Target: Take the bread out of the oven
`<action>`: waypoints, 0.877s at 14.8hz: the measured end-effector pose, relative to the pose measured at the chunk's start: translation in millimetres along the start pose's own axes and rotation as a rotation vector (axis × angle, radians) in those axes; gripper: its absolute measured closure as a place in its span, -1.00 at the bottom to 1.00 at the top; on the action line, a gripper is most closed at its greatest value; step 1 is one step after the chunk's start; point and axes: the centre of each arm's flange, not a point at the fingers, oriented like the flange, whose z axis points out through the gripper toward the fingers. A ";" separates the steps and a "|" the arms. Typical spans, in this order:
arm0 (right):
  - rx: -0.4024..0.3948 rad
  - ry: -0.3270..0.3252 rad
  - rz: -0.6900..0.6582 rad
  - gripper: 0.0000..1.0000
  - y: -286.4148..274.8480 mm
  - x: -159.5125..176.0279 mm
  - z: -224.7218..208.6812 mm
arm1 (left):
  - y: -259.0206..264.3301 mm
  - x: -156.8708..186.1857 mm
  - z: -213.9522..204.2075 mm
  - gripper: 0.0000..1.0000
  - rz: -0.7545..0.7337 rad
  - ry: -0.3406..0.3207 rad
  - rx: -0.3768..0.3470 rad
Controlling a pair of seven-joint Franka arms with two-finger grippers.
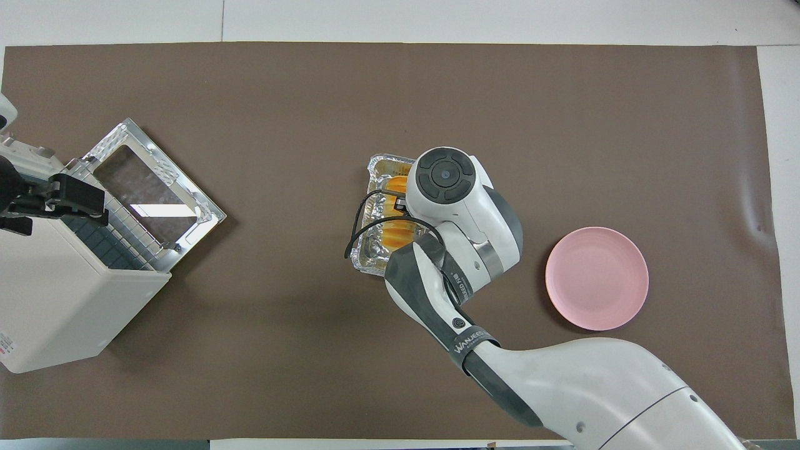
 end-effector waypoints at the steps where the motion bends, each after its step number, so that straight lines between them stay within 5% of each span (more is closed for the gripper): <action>1: -0.003 -0.002 0.001 0.96 -0.9 2.0 -5.9 | 0.0 0.0 0.0 -1.00 0.000 0.000 0.000; 6: -0.002 0.004 -0.017 0.96 28.8 53.4 -59.7 | 0.0 0.0 0.0 -1.00 0.000 0.000 0.000; 13: 0.042 0.008 -0.212 0.96 184.7 168.0 -77.5 | 0.0 -0.1 -0.1 -1.00 0.000 0.000 0.000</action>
